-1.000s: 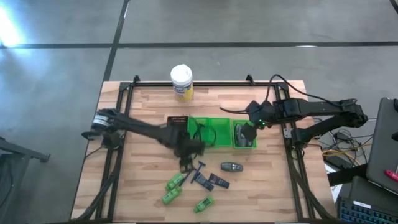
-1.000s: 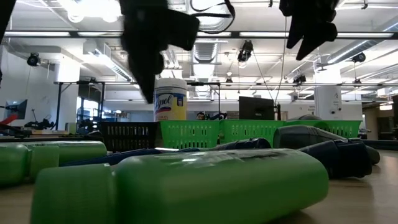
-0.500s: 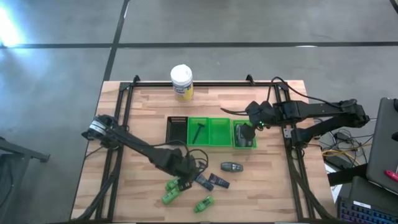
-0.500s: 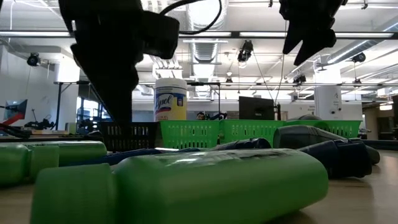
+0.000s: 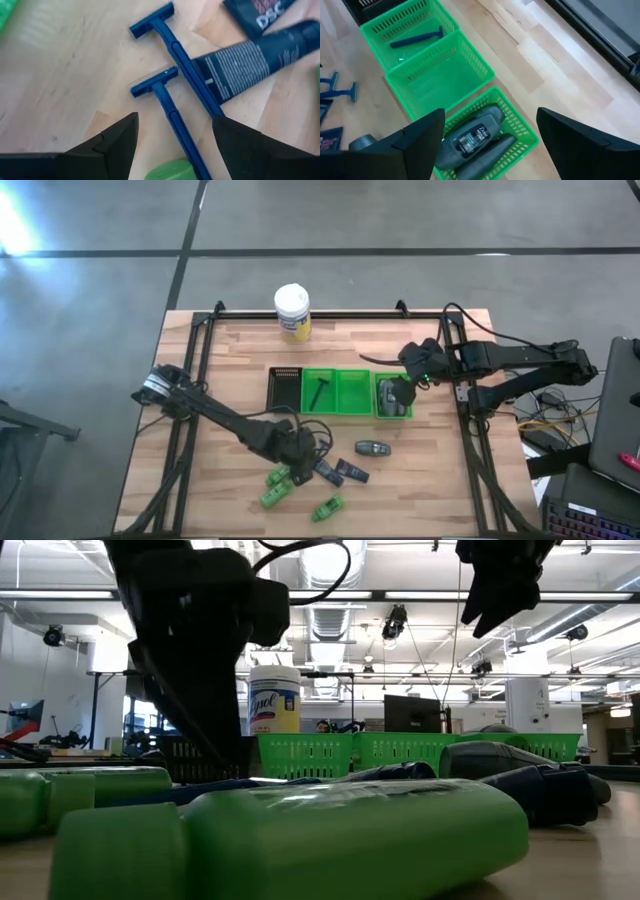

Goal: Pick & Place Travel size toiletries
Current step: Put the razor into the left green bin

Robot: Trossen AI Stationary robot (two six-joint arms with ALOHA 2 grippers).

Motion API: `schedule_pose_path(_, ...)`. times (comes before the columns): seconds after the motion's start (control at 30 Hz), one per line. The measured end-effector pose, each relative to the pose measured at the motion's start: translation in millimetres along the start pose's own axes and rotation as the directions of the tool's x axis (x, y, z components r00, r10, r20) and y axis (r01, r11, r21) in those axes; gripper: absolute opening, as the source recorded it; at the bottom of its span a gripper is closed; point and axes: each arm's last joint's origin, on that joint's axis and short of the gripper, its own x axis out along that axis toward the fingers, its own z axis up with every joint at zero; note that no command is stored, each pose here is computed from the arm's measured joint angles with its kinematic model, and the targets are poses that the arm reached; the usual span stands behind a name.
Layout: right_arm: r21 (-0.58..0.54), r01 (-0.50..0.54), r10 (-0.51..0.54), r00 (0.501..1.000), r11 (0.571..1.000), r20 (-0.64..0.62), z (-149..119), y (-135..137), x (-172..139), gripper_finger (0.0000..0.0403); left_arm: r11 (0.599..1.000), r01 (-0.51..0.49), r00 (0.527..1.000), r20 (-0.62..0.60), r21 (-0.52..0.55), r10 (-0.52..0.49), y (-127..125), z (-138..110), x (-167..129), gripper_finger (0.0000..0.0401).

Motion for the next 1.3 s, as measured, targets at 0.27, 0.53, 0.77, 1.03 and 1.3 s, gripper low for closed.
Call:
schedule_pose_path(0.27,-0.105,0.025,-0.022,0.999,0.994,0.025,1.1,0.3,0.3,0.0292,0.991,-0.006,1.0,-0.002,-0.131,0.006,-0.2,-0.4,5.7,0.0254)
schedule_pose_path(0.53,-0.121,0.058,-0.05,0.996,0.991,0.069,4.0,0.2,0.5,0.028,0.983,-0.035,0.999,-0.029,-0.181,0.03,-0.4,-5.3,17.2,0.0227)
schedule_pose_path(0.77,-0.112,0.052,-0.043,0.996,0.992,0.08,5.2,1.0,0.5,0.0266,0.985,-0.059,0.998,-0.036,-0.162,0.054,0.7,-8.2,18.4,0.0172)
schedule_pose_path(1.03,-0.111,0.042,-0.034,0.997,0.993,0.074,5.1,1.2,0.6,0.0242,0.984,-0.061,0.998,-0.03,-0.166,0.057,3.7,-8.4,20.9,0.0061)
schedule_pose_path(1.3,-0.127,-0.04,0.044,0.999,0.991,0.025,4.1,2.7,0.8,0.0225,0.967,0.042,0.996,0.087,-0.252,-0.021,12.6,26.3,-4.8,0.0034)
